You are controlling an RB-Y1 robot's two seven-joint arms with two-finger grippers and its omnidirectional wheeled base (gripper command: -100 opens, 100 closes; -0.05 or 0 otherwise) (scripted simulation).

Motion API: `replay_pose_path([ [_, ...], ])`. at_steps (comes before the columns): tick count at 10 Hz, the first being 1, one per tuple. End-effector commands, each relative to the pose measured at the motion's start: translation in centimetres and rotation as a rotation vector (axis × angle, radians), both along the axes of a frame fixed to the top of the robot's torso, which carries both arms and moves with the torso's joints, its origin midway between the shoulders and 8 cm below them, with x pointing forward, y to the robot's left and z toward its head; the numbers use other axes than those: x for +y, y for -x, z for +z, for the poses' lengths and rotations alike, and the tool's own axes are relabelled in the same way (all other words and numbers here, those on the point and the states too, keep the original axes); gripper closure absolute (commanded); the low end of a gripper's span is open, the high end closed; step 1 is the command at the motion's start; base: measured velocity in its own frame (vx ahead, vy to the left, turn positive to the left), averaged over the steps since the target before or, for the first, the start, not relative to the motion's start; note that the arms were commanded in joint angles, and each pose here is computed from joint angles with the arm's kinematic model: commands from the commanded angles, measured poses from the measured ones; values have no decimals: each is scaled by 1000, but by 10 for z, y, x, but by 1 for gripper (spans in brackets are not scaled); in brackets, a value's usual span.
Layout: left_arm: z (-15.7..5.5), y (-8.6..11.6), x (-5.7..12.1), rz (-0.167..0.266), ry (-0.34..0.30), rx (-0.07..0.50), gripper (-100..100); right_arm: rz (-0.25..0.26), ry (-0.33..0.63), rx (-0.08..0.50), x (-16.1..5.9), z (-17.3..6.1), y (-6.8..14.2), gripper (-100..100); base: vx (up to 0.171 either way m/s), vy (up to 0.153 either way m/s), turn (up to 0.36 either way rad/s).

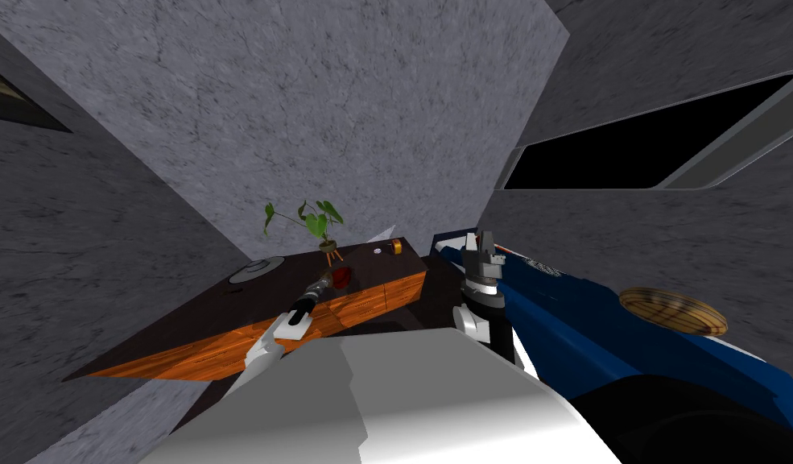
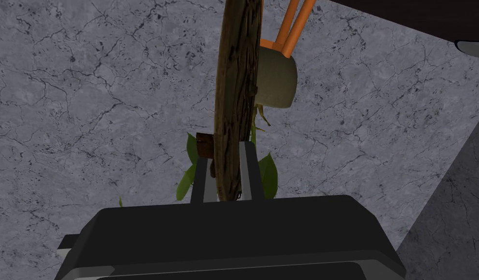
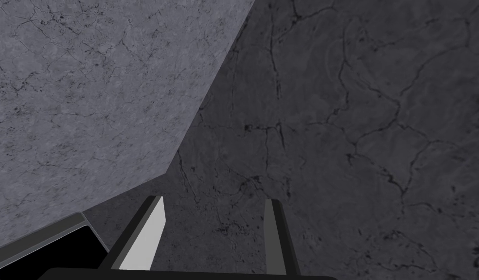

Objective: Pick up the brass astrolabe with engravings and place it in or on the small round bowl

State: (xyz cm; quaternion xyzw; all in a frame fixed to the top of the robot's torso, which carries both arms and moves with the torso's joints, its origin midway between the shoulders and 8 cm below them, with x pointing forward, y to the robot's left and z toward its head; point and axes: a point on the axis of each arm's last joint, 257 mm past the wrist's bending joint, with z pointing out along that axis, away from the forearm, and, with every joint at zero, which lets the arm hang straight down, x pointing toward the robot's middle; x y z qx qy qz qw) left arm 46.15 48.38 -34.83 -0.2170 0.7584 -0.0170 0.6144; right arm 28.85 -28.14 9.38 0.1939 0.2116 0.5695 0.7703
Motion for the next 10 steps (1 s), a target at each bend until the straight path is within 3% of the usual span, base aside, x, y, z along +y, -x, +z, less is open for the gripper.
replay_pose_path([
  [1, 13, -18, -12, -13, 18, -30, 100, 0, 0, 0, 0, 0, 0, 0, 60, 10, 16],
  [2, 7, -11, -5, -5, 12, -16, 100, 0, 0, 0, 0, 0, 0, 0, 32, 4, -10],
  [3, 9, -14, -6, -7, 13, -21, -100, 0, 0, 0, 0, 0, 0, 0, 7, 0, -1],
  [7, 9, -14, -6, -7, 13, -21, -100, 0, 0, 0, 0, 0, 0, 0, 0, 0, 0],
  [8, 9, -14, -6, -7, 13, -21, 0, 0, 0, 0, 0, 0, 0, 0, 0, 0, 0],
  [9, 22, -17, 8, 0, 11, -25, -100, 0, 0, 0, 0, 0, 0, 0, -21, -36, -44],
  [10, 22, -17, 9, 0, 10, -25, -100, 0, 0, 0, 0, 0, 0, 0, -32, -46, -19],
])
